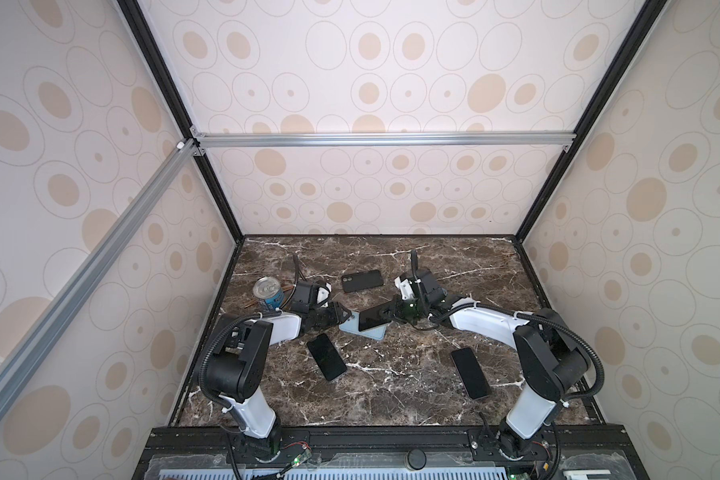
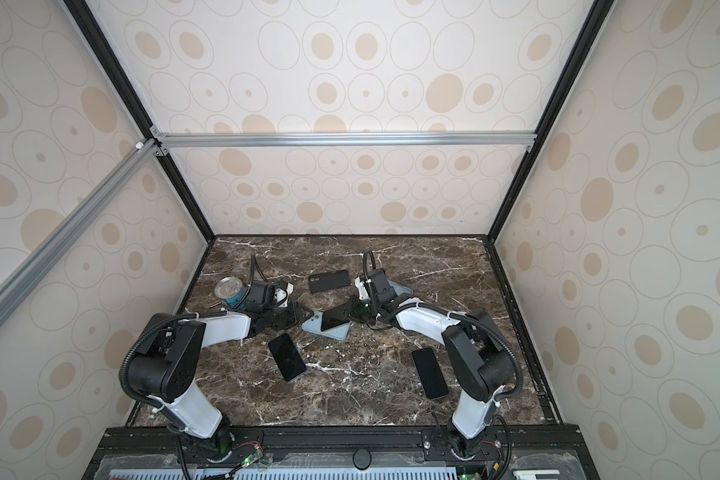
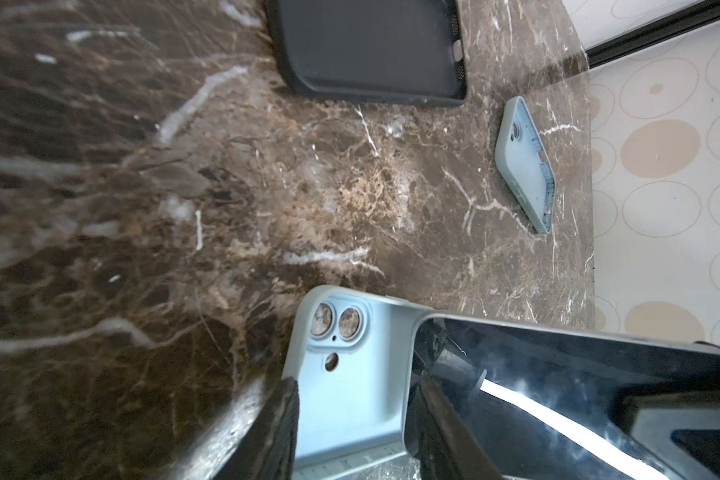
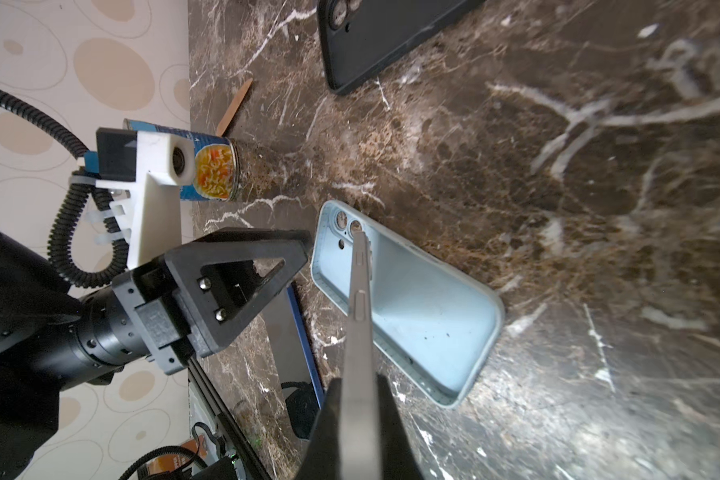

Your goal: Put the phone into the phone case

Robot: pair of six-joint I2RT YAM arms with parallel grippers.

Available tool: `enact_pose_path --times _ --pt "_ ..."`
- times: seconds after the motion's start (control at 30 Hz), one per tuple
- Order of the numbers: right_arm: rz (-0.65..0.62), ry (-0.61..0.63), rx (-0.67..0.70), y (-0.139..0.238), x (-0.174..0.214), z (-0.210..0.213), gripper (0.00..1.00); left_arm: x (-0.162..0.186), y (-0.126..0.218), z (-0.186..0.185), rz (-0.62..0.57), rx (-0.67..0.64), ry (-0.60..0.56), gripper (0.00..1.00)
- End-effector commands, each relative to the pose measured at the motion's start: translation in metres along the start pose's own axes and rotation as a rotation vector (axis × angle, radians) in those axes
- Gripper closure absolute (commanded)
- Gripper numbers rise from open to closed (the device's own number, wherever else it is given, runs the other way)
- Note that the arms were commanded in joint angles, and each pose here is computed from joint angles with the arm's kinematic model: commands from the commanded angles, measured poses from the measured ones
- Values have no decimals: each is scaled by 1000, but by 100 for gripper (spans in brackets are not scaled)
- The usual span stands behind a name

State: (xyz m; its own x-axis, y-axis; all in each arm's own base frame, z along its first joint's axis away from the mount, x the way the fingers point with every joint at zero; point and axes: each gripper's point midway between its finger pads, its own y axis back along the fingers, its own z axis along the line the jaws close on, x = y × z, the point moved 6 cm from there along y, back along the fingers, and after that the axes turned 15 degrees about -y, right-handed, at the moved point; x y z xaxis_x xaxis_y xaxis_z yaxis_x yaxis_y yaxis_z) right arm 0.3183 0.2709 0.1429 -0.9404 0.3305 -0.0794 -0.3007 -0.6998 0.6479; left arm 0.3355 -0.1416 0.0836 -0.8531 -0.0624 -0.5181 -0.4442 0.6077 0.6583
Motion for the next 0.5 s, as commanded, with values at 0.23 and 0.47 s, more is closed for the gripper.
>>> enact_pose_path --times 0.23,0.47 --pt "-2 6 14 2 0 -10 100 3 -1 -15 -15 76 14 54" --pt "49 -36 -1 -2 -2 -23 100 24 -13 -31 58 99 -11 54"
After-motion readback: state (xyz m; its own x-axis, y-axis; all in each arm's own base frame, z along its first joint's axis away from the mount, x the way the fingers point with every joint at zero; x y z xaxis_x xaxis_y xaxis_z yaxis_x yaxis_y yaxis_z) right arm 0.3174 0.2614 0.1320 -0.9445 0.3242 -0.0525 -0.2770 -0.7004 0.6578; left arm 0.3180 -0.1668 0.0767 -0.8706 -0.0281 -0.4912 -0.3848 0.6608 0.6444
